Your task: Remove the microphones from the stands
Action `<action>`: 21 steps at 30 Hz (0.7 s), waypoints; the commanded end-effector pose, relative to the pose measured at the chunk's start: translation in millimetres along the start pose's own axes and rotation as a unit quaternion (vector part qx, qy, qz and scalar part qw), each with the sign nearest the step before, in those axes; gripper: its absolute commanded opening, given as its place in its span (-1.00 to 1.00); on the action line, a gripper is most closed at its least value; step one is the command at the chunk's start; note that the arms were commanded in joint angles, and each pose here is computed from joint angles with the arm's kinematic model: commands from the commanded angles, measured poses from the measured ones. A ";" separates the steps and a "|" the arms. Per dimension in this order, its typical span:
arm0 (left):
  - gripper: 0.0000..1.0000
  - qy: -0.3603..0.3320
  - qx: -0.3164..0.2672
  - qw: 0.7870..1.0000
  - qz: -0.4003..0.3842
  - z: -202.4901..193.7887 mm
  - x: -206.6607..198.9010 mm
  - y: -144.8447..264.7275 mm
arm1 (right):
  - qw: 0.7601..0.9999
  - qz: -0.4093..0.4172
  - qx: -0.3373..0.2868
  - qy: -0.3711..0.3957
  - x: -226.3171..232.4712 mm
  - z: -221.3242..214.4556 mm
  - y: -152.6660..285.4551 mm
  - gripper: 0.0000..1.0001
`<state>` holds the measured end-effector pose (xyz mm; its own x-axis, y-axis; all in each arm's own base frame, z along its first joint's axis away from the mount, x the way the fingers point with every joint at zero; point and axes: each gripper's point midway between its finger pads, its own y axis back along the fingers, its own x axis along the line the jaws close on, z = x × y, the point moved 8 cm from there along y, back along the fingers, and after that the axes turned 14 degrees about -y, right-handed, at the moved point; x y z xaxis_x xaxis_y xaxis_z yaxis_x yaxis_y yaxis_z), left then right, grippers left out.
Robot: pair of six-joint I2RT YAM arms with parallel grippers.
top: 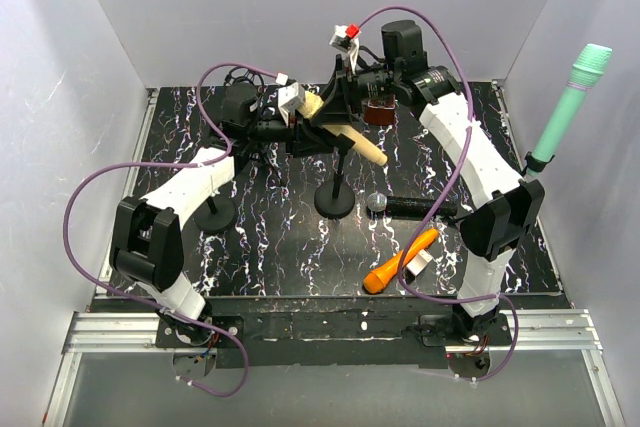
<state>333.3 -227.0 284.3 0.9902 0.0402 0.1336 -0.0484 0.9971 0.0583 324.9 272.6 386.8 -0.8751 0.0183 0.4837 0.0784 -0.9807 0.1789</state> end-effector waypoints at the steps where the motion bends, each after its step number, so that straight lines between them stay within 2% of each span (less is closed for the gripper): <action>1: -1.00 -0.049 -0.014 0.999 0.003 20.3 0.8 1.5 | 1.000 0.004 -0.018 0.025 10.2 16.6 6.1 -0.97; 8: -1.00 -0.006 0.003 0.999 0.033 9.9 -1.4 6.0 | 0.994 -0.008 -0.069 0.087 35.0 62.1 16.0 -0.97; 13: -1.00 0.010 0.017 0.998 0.056 1.5 -3.9 10.0 | 0.972 -0.051 -0.156 0.169 74.6 110.9 38.2 -0.97; 16: -1.00 0.021 0.026 0.997 0.066 -3.1 -5.8 11.5 | 0.959 -0.076 -0.200 0.189 93.5 128.6 50.7 -0.97; 19: -1.00 0.047 0.028 0.996 0.072 -5.1 -8.8 13.3 | 0.956 -0.069 -0.211 0.192 108.0 132.2 56.4 -0.97; 21: -1.00 0.047 0.026 0.996 0.073 -3.1 -7.9 13.0 | 0.963 -0.053 -0.194 0.181 107.3 124.0 51.7 -0.97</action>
<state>334.1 -216.0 313.5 0.9674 0.2004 0.1549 -0.2047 0.9788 0.0119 330.3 284.8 434.2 -0.8890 0.1112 0.4442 -0.0505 -0.9879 0.1463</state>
